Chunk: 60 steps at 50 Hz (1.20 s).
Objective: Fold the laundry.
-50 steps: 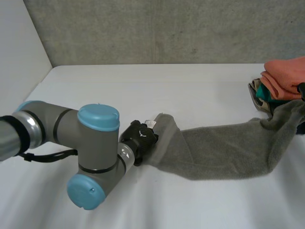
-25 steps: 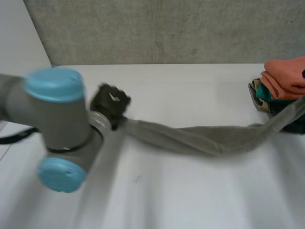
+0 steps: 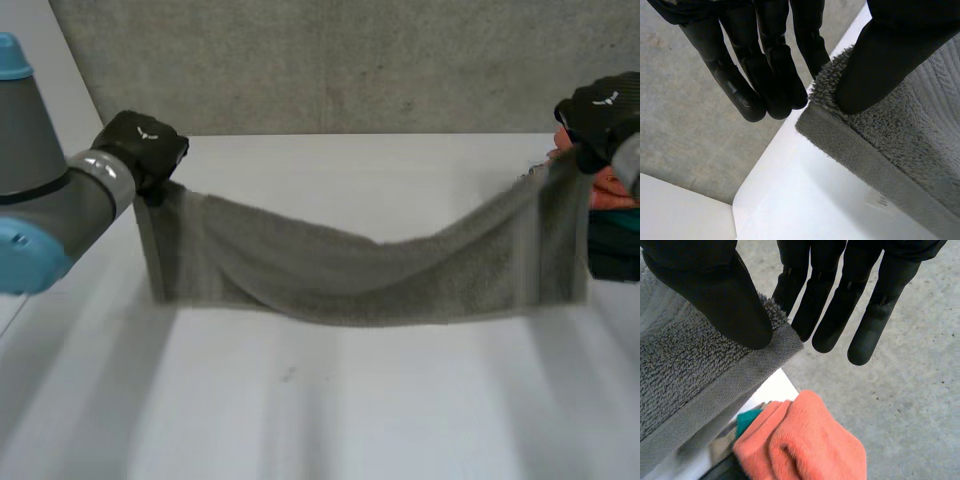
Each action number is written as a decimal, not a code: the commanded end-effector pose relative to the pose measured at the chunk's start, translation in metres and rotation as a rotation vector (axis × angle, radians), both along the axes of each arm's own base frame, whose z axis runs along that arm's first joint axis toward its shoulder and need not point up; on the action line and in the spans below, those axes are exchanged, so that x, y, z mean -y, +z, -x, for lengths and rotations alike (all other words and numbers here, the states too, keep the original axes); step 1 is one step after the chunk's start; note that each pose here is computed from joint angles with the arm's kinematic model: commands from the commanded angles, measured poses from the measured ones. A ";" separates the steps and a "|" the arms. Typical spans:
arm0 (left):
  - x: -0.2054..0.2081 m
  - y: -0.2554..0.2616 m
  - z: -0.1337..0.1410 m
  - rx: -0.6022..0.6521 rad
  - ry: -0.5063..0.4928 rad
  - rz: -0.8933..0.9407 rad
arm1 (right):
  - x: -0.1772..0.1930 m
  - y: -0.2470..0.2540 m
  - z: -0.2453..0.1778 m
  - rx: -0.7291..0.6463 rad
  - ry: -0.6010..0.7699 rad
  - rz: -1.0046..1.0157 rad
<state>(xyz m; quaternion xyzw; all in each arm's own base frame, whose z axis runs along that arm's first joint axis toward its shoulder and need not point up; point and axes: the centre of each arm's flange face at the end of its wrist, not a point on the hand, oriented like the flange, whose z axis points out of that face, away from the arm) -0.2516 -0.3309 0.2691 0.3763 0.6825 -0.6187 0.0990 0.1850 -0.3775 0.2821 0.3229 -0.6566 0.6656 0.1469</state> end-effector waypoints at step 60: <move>0.022 -0.037 -0.025 -0.035 0.029 0.008 | 0.076 -0.087 0.112 -0.213 -0.282 0.142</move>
